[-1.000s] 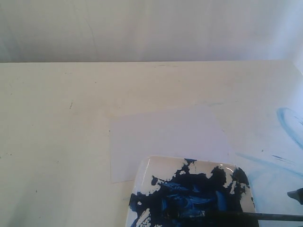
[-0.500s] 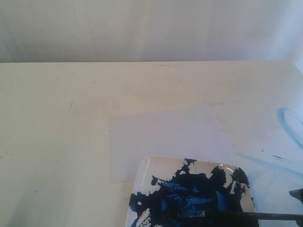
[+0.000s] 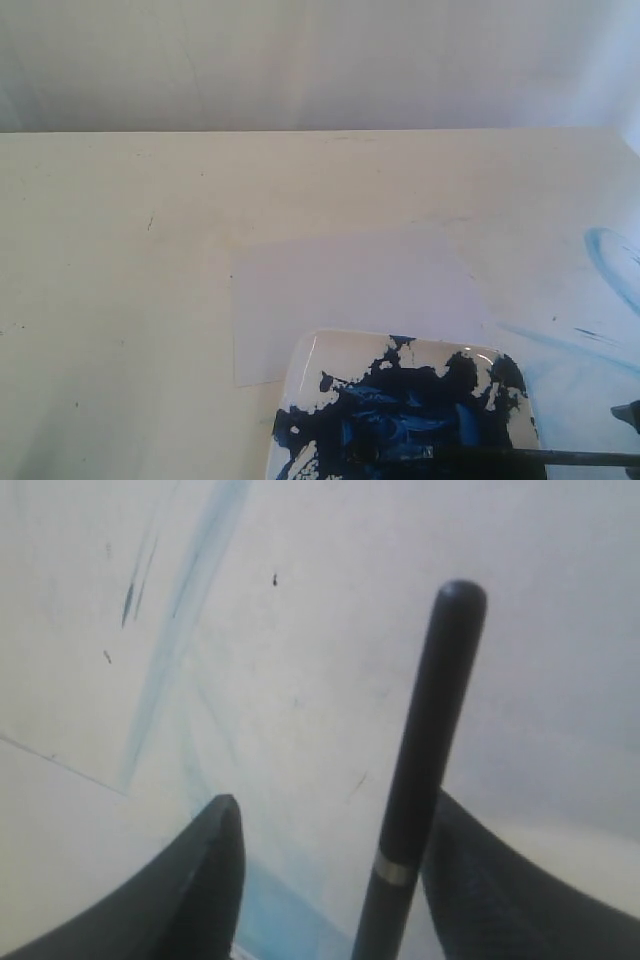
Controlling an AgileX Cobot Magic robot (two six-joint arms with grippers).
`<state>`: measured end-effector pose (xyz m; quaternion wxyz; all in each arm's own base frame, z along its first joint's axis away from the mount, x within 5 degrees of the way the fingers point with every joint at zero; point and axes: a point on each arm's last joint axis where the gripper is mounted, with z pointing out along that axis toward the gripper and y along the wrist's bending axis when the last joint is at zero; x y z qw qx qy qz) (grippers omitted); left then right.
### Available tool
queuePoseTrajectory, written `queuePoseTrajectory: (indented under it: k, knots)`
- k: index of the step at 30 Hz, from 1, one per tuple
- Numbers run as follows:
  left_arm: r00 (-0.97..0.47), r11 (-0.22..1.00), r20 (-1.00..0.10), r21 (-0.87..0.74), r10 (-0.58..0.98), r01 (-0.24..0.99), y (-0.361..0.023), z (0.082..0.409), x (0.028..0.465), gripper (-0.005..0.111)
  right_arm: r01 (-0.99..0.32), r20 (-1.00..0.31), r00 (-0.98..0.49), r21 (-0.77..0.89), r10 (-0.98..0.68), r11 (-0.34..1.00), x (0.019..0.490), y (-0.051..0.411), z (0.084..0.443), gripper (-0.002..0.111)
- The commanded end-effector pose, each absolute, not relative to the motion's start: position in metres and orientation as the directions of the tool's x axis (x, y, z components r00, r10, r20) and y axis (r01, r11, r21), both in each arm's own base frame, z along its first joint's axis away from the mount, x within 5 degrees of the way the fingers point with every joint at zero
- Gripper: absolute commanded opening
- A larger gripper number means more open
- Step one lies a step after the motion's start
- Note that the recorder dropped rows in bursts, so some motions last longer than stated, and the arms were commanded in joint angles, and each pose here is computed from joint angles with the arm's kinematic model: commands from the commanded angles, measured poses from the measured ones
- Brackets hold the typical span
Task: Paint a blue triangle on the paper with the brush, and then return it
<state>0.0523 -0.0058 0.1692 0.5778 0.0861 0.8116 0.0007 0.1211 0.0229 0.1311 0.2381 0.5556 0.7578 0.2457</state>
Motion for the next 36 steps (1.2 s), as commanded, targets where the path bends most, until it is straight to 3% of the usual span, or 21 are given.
queuePoseTrajectory:
  k: [1, 36]
  knots:
    - [-0.313, 0.985, -0.94, 0.094, 0.136, 0.145, -0.0063, 0.1688, 0.0522, 0.0, 0.714, -0.101, -0.264, 0.649, 0.959, 0.265, 0.1224, 0.0218, 0.1311, 0.046]
    - [-0.313, 0.985, -0.94, 0.094, 0.136, 0.145, -0.0063, 0.1688, 0.0522, 0.0, 0.728, -0.085, -0.254, 0.639, 0.964, 0.248, 0.1212, 0.022, 0.1301, 0.045]
